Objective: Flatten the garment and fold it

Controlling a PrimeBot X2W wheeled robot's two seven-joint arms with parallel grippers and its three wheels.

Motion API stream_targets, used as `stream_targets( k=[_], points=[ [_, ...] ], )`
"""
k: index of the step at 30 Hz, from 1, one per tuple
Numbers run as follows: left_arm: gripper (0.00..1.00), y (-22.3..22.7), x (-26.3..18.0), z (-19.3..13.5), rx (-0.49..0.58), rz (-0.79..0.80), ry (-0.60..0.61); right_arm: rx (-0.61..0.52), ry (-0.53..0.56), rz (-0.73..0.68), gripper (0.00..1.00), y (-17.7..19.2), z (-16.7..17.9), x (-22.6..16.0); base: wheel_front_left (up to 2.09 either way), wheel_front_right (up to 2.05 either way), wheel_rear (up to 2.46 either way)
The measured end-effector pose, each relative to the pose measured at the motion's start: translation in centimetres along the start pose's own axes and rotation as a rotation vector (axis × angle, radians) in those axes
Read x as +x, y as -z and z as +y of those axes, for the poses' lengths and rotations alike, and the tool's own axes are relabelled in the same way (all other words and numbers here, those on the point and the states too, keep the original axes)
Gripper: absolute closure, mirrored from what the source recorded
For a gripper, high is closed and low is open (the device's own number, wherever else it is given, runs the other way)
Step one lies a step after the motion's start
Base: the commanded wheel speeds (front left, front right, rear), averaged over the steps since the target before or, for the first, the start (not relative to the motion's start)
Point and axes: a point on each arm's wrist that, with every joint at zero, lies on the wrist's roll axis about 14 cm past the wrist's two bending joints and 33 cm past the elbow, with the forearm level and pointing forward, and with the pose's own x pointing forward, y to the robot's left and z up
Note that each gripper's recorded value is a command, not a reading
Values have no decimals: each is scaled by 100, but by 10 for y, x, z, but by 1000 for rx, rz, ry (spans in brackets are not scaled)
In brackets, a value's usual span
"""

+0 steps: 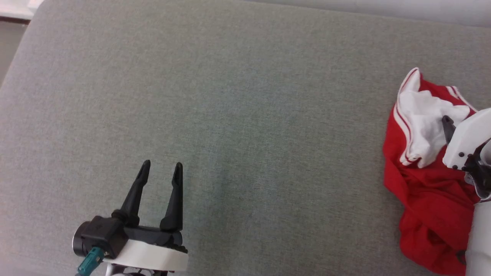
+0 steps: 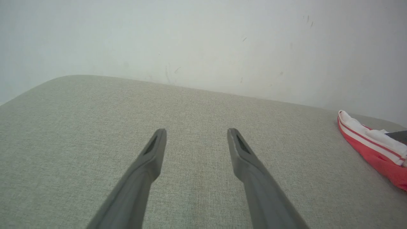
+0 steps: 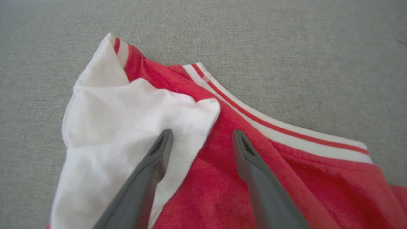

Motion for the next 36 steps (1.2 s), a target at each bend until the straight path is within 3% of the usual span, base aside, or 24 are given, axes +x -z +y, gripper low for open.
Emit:
stream_targets(
  k=[3,4,5,6,7,8,18,25,31,36],
  points=[
    [0,4,1,4,1,10,-10,8,0,35,0,11,1,11,0,0,0],
    [0,4,2,5,3,11,-14,10,-3,35,16,11,3,14,0,0,0],
    [0,5,2,6,4,12,-18,12,-7,34,56,11,4,16,0,0,0],
    [0,6,2,7,6,15,-21,15,-12,29,69,10,6,18,0,0,0],
    [0,7,1,9,7,18,-25,15,-16,24,90,8,8,20,0,0,0],
    [0,8,1,9,7,22,-27,14,-21,15,100,5,10,21,0,0,0],
    [0,-2,-3,4,-8,-14,-14,-51,-61,-111,100,-35,30,-5,0,0,0],
    [0,-15,-12,-3,-28,-59,-5,-201,-213,-194,100,-64,96,-41,0,0,0],
    [0,-18,-24,2,-30,-64,-29,-369,-423,-135,100,-29,177,-55,0,0,0],
    [0,-15,-32,8,-46,-50,-55,-407,-602,-22,100,30,228,-56,0,0,0]
  ],
)
